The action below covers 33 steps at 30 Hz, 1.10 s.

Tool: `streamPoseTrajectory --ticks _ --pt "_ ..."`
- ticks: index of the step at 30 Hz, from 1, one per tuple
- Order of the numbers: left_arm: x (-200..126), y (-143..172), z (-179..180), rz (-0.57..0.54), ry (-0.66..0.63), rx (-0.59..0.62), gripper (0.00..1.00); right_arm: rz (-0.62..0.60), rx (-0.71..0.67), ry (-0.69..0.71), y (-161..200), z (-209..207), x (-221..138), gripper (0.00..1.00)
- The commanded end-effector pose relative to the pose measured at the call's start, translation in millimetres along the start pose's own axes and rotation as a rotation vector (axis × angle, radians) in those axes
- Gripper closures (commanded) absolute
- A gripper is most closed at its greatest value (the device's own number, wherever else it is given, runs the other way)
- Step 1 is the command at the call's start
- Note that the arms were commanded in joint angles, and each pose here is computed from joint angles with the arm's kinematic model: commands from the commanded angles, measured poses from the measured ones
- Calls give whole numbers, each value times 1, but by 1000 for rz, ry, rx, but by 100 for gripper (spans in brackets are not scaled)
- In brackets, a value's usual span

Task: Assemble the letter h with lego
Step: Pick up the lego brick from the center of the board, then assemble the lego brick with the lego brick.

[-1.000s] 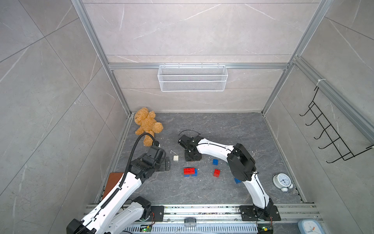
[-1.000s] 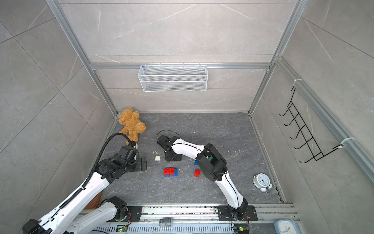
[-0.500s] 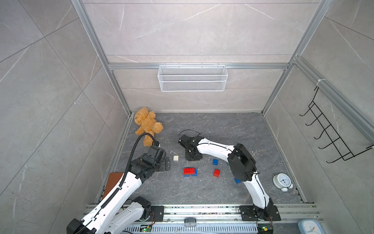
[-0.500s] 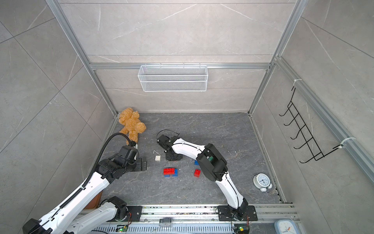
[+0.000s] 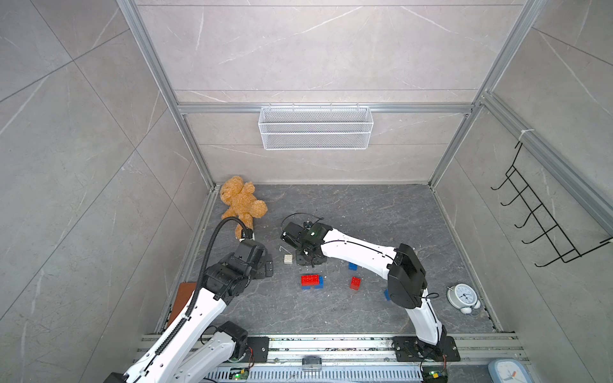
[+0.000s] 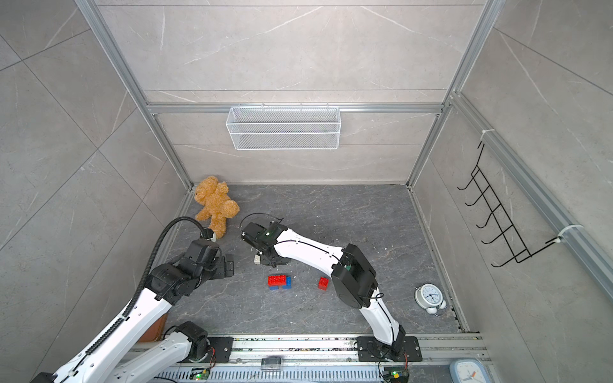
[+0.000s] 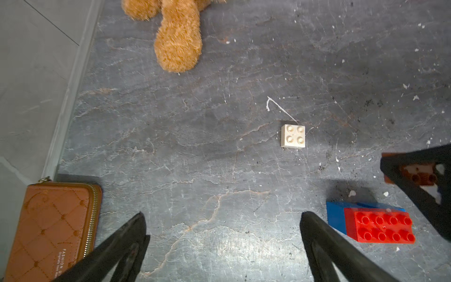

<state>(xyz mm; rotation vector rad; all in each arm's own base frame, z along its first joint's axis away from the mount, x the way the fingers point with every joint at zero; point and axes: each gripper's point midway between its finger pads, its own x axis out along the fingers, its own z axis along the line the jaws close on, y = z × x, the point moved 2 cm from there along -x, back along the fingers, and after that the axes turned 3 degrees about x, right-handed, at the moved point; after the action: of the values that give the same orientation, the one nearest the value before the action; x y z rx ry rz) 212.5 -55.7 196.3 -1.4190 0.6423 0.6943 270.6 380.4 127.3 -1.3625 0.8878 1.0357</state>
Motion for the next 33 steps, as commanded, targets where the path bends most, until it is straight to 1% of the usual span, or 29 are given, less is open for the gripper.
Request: streamPoseTrajectory --ticks 1,6,9,12,20,33 --pt "-16 -10 14 -72 -45 -29 0 8 15 48 13 -5 -27 100" --pt "-26 -11 12 -185 28 -31 1 74 20 16 34 7 -30 100" --pt "-31 -11 10 -262 85 -31 1 89 25 -11 43 11 -30 100" --pt "-37 -11 11 -319 104 -27 1 106 29 -34 48 13 -27 100" --pt "-33 -11 13 -294 78 -31 1 144 12 -43 57 16 -16 100" --pt "-33 -10 13 -294 78 -35 1 154 10 10 57 13 -1 100"
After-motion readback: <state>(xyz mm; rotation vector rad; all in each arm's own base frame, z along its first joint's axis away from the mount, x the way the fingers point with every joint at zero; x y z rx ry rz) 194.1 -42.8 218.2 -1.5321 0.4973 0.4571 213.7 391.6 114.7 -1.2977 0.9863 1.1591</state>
